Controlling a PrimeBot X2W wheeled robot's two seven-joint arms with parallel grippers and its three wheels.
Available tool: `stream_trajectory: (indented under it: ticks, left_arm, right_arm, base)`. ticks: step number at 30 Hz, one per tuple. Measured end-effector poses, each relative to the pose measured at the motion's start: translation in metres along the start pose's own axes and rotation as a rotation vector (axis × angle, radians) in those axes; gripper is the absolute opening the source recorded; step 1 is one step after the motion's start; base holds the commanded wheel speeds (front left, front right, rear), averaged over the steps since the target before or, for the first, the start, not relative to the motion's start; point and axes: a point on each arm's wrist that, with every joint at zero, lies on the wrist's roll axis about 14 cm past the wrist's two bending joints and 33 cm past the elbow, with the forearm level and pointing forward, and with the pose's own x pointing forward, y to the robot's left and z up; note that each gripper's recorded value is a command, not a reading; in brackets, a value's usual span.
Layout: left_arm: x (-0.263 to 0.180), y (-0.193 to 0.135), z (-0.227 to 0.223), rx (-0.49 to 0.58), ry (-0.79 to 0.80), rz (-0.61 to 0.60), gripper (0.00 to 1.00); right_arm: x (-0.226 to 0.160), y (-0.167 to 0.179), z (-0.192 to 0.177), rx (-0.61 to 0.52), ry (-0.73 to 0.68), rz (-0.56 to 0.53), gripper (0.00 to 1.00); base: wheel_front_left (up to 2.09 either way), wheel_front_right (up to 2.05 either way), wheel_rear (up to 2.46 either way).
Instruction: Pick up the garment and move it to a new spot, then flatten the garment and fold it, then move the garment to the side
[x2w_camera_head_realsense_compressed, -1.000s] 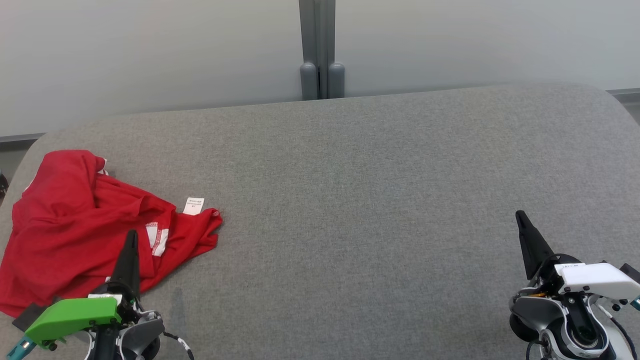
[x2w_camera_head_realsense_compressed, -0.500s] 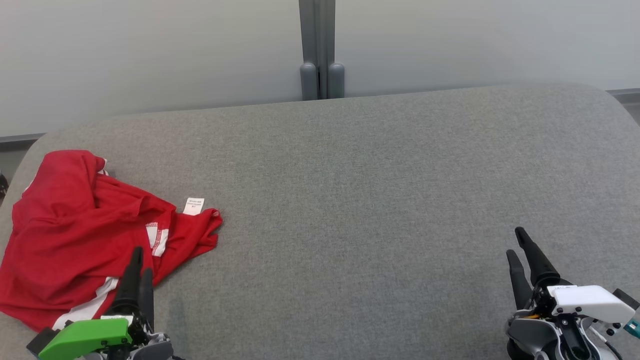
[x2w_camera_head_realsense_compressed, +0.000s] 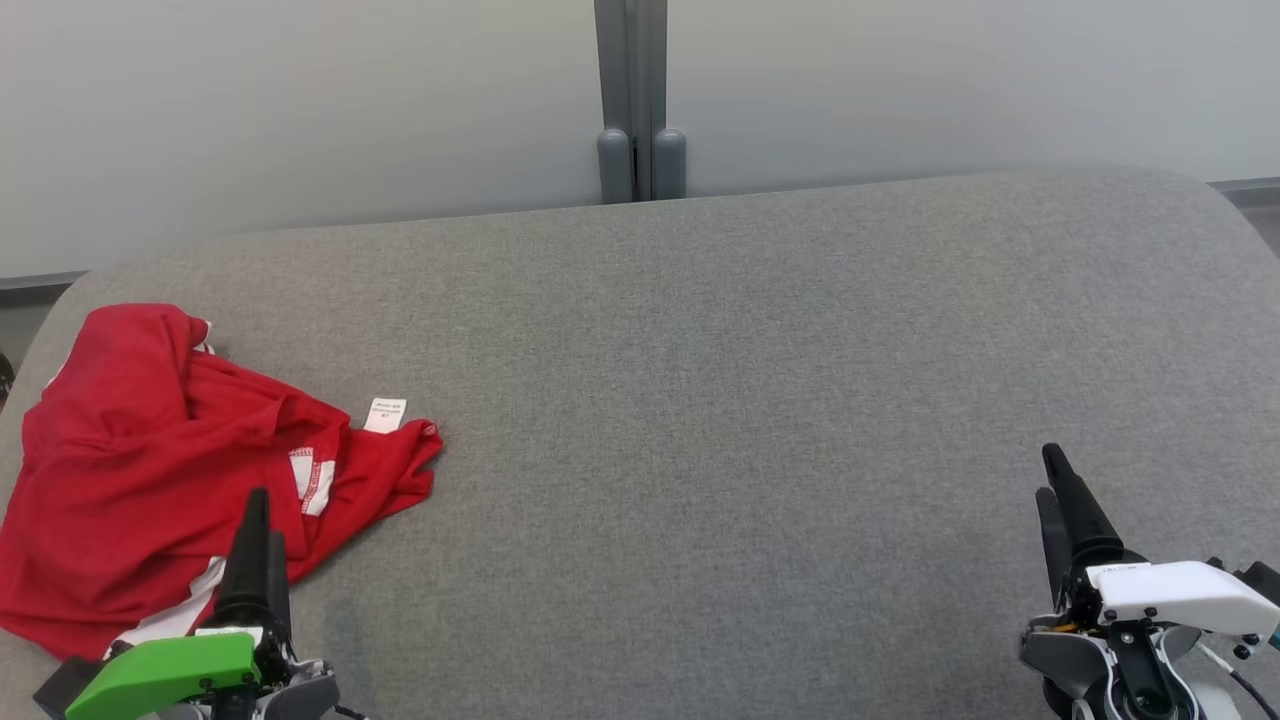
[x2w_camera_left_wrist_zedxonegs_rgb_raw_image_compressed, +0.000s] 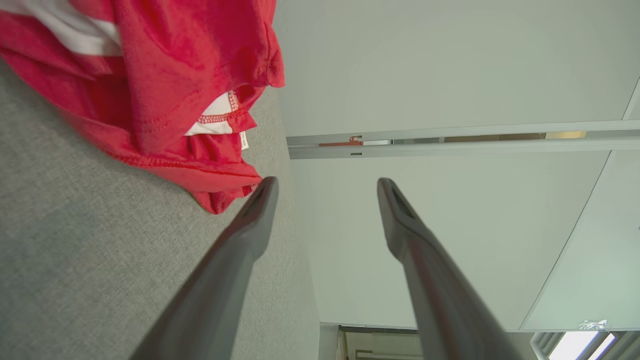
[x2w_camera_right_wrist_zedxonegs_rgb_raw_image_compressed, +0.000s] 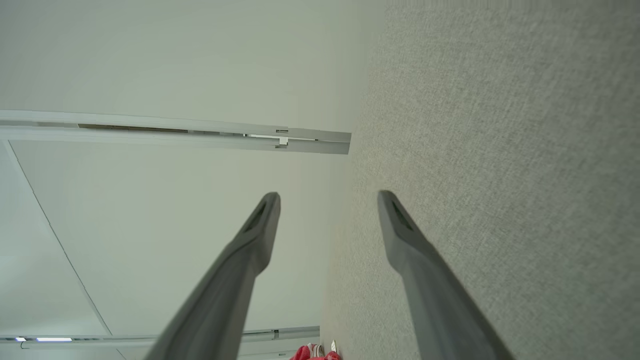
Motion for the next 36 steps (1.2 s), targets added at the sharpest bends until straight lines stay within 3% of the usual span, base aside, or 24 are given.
stream_trajectory:
  ticks: [7,18,26,36]
  left_arm:
    - [0.001,-0.006,0.006,0.066,-0.028,-0.018,1.00]
    - [0.001,-0.019,0.024,0.219,-0.101,-0.051,1.00]
    - [0.003,-0.039,0.024,0.385,-0.120,-0.103,1.00]
    - [0.003,-0.061,0.002,0.652,-0.103,-0.153,1.00]
  right_arm:
    - [0.003,0.015,0.003,-0.153,-0.018,0.043,1.00]
    - [0.007,0.045,-0.002,-0.523,-0.030,0.134,1.00]
    - [0.009,0.068,-0.014,-0.743,-0.033,0.221,1.00]
    - [0.009,0.084,-0.021,-0.926,-0.057,0.283,1.00]
  base:
    - [0.00,0.00,0.00]
    - [0.00,0.00,0.00]
    - [0.00,0.00,0.00]
    - [0.00,0.00,0.00]
